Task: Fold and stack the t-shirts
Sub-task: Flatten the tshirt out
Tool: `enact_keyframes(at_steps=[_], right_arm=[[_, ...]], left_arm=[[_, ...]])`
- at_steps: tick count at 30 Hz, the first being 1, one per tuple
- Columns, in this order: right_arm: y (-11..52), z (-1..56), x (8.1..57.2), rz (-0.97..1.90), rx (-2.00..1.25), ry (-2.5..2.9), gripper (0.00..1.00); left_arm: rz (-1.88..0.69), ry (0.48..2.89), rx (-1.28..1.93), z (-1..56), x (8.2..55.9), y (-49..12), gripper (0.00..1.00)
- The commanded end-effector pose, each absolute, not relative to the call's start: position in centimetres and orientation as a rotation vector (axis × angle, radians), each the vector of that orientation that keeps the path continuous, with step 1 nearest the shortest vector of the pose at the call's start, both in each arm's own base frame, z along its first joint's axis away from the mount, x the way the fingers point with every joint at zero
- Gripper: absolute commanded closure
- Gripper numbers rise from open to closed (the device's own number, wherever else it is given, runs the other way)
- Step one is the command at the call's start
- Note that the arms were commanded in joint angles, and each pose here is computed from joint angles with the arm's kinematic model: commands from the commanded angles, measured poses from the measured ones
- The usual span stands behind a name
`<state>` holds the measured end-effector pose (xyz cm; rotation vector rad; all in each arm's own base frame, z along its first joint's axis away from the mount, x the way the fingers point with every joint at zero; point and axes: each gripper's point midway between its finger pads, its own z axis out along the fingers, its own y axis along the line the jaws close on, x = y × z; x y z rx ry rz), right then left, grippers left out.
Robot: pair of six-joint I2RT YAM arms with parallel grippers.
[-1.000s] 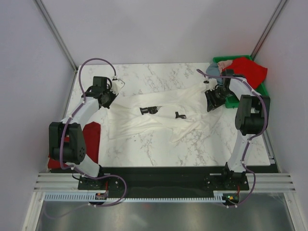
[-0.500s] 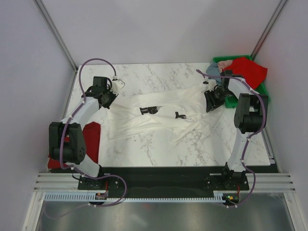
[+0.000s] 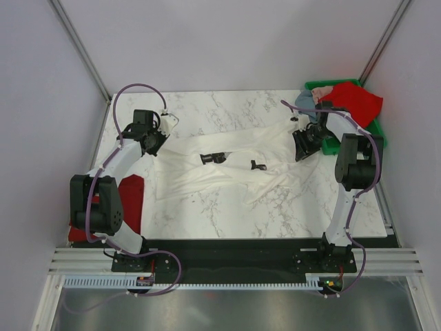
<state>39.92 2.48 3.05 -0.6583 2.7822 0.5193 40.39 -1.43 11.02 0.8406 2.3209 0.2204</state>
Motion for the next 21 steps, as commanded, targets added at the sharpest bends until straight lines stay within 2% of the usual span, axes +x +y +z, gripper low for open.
enact_keyframes(at_steps=[1,6,9,12,19,21], right_arm=[[2.8,2.6,39.7,0.537,-0.662,2.795,0.57],[2.8,2.2,39.3,0.536,-0.665,2.809,0.58],[2.9,2.1,39.2,0.538,-0.667,2.811,0.62],[2.9,2.0,39.2,0.533,-0.664,2.812,0.7],[2.9,2.9,39.2,0.521,-0.693,2.779,0.98],[2.8,4.7,40.1,0.485,-0.702,2.725,1.0]], left_arm=[[0.211,2.313,0.805,11.6,40.8,-1.6,0.98],[0.21,2.313,0.805,11.6,40.8,-1.7,0.98],[0.21,2.313,0.805,11.6,40.8,-1.7,0.98],[0.21,2.313,0.805,11.6,40.8,-1.7,0.98],[0.239,2.314,0.797,11.8,40.7,-1.3,0.98],[0.25,2.303,0.798,12.3,40.8,-1.2,0.98]])
